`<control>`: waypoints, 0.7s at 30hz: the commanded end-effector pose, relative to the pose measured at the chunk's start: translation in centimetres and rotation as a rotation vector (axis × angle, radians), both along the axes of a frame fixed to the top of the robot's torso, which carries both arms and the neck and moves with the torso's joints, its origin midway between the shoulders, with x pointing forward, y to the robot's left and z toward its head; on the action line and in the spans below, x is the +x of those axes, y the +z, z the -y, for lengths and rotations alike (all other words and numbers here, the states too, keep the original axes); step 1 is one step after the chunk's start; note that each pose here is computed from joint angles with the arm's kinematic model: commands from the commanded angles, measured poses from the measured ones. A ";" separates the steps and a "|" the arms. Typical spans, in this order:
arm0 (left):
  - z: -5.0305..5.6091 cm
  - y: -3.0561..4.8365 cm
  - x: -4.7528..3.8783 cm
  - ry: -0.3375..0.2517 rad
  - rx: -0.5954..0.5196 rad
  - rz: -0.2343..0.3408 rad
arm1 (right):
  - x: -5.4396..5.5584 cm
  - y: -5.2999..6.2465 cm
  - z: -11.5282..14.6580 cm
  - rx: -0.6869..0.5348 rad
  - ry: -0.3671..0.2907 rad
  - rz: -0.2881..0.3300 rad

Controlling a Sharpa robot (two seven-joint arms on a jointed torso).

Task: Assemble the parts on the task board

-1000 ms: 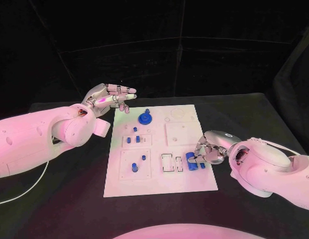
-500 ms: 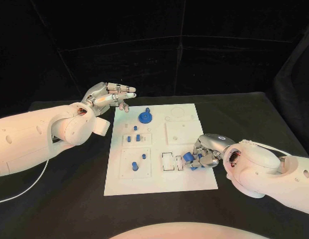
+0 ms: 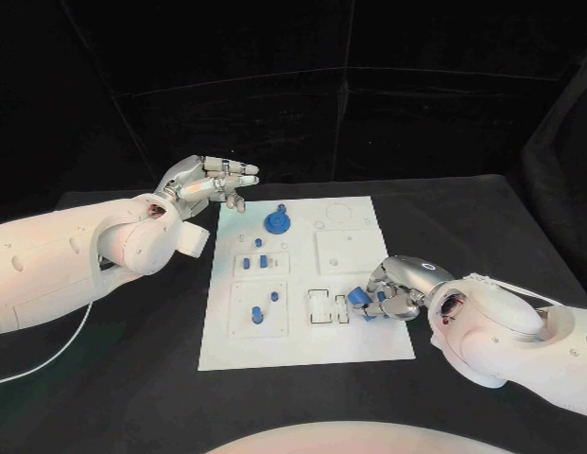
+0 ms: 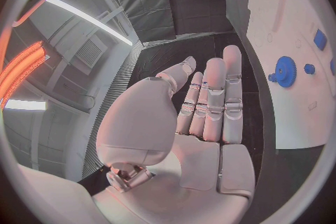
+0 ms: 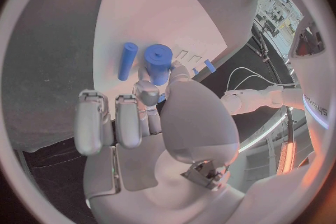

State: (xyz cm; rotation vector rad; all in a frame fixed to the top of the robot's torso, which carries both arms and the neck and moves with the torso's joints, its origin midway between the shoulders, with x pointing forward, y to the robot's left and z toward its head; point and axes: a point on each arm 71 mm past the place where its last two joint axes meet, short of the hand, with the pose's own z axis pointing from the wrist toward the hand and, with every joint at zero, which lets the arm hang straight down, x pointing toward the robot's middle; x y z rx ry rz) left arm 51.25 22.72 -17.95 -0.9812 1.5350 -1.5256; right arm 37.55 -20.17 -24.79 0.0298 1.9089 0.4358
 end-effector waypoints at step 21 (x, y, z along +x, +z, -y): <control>0.4 0.09 -0.10 -0.018 -0.010 -0.002 | -0.7 0.0 -3.8 0.194 -0.046 -0.145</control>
